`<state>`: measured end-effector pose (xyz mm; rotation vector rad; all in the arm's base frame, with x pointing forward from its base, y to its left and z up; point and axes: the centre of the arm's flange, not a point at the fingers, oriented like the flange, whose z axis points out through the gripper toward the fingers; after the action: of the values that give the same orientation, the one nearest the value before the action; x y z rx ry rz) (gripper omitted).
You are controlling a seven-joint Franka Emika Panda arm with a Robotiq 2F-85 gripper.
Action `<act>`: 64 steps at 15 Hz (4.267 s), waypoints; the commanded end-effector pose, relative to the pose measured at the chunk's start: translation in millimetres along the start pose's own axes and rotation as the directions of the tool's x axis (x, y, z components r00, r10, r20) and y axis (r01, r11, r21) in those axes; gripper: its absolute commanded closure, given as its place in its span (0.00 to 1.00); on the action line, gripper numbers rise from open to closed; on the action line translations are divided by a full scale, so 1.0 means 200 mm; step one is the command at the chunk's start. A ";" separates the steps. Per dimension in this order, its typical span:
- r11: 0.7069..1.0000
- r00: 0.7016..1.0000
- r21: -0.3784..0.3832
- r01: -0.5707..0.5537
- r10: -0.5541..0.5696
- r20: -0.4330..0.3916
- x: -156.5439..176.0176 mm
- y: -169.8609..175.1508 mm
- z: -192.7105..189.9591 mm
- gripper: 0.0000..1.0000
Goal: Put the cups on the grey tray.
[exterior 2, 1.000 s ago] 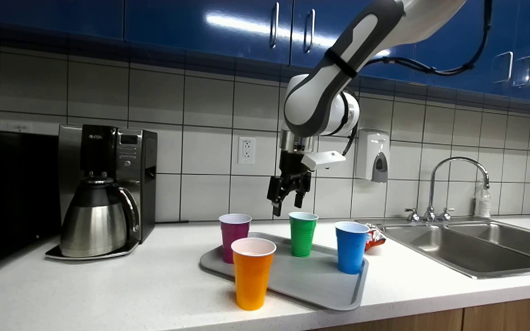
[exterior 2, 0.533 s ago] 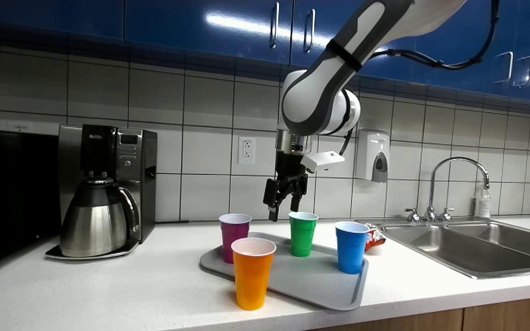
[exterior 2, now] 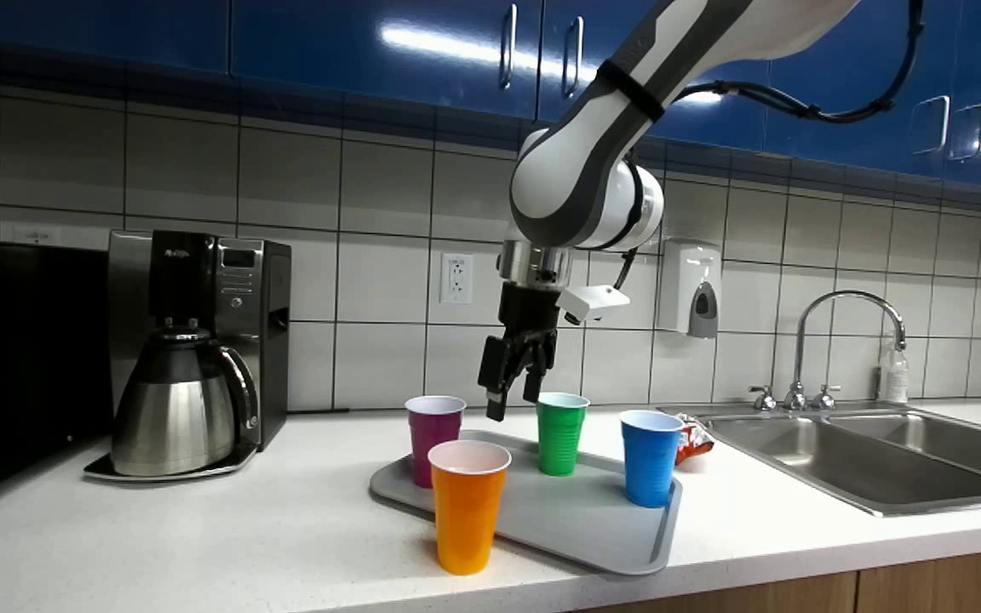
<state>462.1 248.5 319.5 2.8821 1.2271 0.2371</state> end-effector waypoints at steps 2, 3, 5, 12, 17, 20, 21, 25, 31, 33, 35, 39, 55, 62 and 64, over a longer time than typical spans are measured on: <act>0.996 0.996 0.035 0.084 -0.084 0.015 -0.02 -0.06 0.01 0.00; 0.995 0.995 0.039 0.094 -0.094 0.018 -0.01 -0.06 0.02 0.00; 0.993 0.993 0.043 0.113 -0.114 0.022 0.00 -0.07 0.04 0.00; 0.986 0.987 0.058 0.159 -0.160 0.017 0.01 -0.10 0.04 0.00; 0.978 0.980 0.076 0.193 -0.196 0.022 0.02 -0.15 0.05 0.00; 0.977 0.979 0.080 0.197 -0.200 0.030 0.04 -0.18 0.10 0.00; 0.977 0.979 0.083 0.196 -0.199 0.036 0.04 -0.18 0.12 0.00; 0.977 0.979 0.091 0.193 -0.198 0.045 0.05 -0.18 0.17 0.00; 0.974 0.976 0.102 0.204 -0.210 0.055 0.08 -0.22 0.21 0.00; 0.972 0.975 0.109 0.208 -0.215 0.059 0.08 -0.24 0.23 0.00; 0.972 0.974 0.112 0.208 -0.216 0.062 0.08 -0.24 0.25 0.00; 0.972 0.975 0.120 0.202 -0.211 0.070 0.10 -0.24 0.28 0.00; 0.966 0.978 0.182 0.182 -0.198 0.071 0.16 -0.22 0.36 1.00; 0.960 0.981 0.219 0.176 -0.188 0.036 0.19 -0.23 0.29 0.99; 0.957 0.983 0.230 0.175 -0.184 0.019 0.20 -0.22 0.26 0.99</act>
<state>458.7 312.8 255.2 2.8913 1.5533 0.0463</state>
